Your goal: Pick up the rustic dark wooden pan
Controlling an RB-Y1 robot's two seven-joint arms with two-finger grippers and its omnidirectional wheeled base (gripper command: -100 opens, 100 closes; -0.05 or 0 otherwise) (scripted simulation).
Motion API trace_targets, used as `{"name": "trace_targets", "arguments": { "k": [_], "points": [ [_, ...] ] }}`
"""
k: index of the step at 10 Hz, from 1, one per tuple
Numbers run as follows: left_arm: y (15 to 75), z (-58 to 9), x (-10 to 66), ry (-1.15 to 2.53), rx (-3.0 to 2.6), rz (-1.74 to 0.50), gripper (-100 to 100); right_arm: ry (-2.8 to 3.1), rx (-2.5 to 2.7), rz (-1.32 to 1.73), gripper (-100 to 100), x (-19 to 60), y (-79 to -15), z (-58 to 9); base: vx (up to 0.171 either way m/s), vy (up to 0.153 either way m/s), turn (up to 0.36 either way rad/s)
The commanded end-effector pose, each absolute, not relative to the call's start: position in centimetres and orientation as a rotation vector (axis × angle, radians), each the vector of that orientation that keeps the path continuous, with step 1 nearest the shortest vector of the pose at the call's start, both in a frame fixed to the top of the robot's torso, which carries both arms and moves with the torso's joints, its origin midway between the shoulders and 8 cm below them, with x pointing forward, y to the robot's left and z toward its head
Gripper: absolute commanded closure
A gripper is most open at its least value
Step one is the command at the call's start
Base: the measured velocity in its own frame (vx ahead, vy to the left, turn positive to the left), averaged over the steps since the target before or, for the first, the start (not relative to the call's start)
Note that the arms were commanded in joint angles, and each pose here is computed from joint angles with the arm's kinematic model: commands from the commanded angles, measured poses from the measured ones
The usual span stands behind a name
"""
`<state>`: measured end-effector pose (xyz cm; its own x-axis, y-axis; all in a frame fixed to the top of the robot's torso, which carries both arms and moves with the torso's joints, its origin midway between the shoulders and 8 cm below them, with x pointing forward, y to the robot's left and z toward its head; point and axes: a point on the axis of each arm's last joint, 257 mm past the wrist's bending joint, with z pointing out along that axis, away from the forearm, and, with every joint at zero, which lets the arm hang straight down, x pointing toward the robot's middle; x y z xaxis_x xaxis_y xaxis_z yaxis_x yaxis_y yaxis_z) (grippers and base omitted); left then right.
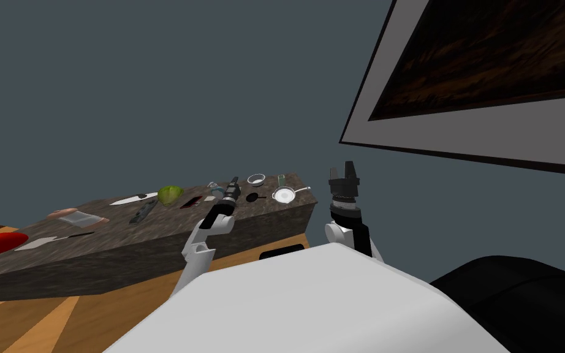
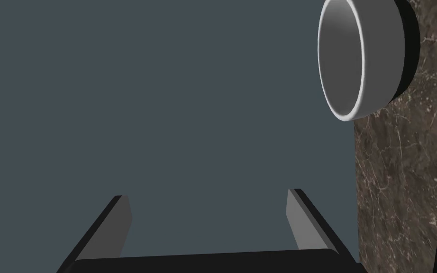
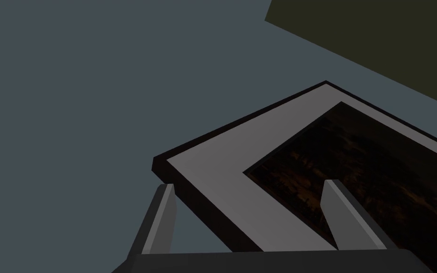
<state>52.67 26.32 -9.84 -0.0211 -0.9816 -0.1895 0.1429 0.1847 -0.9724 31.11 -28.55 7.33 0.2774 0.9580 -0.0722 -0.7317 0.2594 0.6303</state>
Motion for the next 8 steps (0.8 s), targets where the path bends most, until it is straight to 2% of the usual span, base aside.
{"name": "trace_targets", "arguments": {
  "k": [1, 8],
  "points": [
    [26.6, -10.8, 53.0, 1.240, -0.979, -1.143, -100, 0.498, 0.539, 1.210, 0, 31.1, -28.6, 7.3, 0.000, 0.000, 0.000],
    [26.2, -16.3, 56.5, 1.416, -1.143, -1.074, -100, 0.498, 0.539, 1.210, 0, 31.1, -28.6, 7.3, -0.005, -0.007, 0.014]
  ]
}}
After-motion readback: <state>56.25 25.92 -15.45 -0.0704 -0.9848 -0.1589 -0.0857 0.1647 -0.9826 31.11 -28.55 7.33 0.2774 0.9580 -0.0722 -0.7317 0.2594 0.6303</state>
